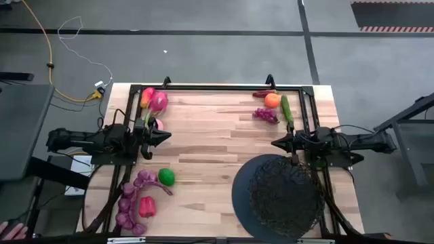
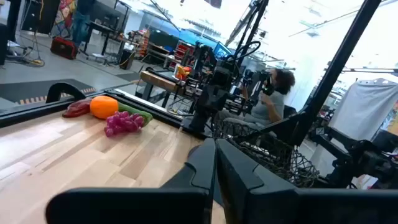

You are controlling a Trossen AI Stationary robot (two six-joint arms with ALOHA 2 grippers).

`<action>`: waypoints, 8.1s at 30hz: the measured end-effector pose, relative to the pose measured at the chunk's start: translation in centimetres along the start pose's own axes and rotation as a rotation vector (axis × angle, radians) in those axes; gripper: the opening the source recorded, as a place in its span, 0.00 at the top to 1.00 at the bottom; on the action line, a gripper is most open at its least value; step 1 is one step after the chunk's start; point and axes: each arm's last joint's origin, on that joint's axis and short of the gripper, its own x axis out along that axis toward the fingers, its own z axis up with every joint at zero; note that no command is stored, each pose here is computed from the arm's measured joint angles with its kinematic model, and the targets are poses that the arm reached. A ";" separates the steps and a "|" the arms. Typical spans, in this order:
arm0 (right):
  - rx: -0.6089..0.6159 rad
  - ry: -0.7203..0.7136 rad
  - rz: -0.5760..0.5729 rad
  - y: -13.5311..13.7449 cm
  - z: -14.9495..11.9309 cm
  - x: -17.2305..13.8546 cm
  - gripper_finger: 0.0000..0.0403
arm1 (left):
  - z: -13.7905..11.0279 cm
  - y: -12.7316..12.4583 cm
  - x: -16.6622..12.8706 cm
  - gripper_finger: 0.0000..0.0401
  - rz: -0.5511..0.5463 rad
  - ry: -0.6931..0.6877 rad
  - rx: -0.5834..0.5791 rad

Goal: Build produce basket

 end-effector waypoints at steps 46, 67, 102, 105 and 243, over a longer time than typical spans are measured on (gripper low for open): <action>0.000 0.000 -0.001 0.0 0.0 0.0 1.00 | 0.0 0.0 0.0 0.99 0.000 0.000 0.000; 0.000 0.000 -0.001 0.0 0.0 0.0 1.00 | 0.0 0.0 0.0 0.99 0.000 0.000 0.000; 0.000 0.000 0.000 0.0 0.0 0.0 1.00 | 6.3 -1.5 0.1 0.89 0.151 -0.407 -0.252; 0.000 -0.001 -0.001 0.0 0.0 0.0 1.00 | 8.6 -2.4 1.3 0.77 0.217 -0.342 -0.202; 0.000 0.000 0.000 0.0 0.0 0.0 1.00 | 14.6 1.6 7.7 0.30 0.609 0.305 -0.225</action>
